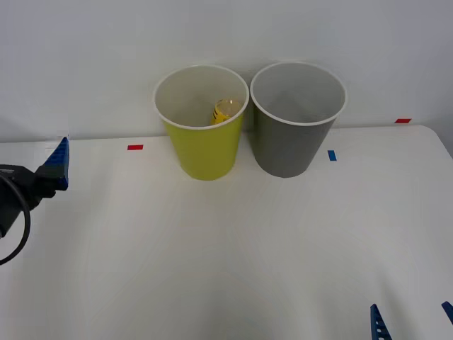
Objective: Put cans in the gray bin and PET bottles in the light green bin.
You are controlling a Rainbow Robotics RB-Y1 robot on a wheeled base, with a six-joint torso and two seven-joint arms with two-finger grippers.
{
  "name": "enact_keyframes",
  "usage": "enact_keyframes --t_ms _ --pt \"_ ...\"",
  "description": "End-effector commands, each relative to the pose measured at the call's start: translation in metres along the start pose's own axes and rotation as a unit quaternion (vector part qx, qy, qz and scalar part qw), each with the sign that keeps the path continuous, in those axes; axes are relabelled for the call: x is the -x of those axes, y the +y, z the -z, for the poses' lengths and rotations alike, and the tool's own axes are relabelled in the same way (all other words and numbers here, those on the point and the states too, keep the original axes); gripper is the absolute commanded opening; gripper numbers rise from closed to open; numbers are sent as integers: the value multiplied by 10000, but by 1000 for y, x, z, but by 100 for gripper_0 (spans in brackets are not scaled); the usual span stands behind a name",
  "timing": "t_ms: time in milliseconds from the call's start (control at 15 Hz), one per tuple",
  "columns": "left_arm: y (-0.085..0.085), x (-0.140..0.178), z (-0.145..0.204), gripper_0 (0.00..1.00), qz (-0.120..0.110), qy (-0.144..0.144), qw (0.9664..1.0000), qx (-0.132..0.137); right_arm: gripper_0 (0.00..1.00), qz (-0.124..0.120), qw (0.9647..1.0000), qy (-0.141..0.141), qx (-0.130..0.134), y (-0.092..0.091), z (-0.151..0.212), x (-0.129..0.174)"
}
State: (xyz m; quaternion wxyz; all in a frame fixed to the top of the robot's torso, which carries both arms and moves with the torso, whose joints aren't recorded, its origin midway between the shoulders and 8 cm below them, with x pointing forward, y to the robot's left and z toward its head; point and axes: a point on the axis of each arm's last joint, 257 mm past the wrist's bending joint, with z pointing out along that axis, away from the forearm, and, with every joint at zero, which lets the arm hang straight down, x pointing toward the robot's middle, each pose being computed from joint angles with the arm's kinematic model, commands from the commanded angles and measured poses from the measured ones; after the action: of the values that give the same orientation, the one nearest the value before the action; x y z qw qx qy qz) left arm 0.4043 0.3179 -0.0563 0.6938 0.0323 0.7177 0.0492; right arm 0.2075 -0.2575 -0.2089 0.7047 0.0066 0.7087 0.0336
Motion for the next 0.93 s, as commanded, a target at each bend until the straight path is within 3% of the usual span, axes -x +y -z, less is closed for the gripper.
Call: enact_keyframes --t_ms 67,333,533,600,800,933 --pt "7 -13 9 100 440 216 9987 -168 100 0 10000 0 0 0 0 0" --pt "13 -30 24 100 570 348 9977 -146 100 0 10000 0 0 0 0 0" --pt "19 -29 24 100 540 240 9982 -39 100 0 10000 0 0 0 0 0" --pt "21 -32 21 100 545 104 9984 51 100 0 10000 0 0 0 0 0" --pt "24 -43 25 100 224 -384 9988 224 100 0 10000 0 0 0 0 0" --pt "26 -55 40 100 139 -545 9980 292 100 0 10000 0 0 0 0 0"
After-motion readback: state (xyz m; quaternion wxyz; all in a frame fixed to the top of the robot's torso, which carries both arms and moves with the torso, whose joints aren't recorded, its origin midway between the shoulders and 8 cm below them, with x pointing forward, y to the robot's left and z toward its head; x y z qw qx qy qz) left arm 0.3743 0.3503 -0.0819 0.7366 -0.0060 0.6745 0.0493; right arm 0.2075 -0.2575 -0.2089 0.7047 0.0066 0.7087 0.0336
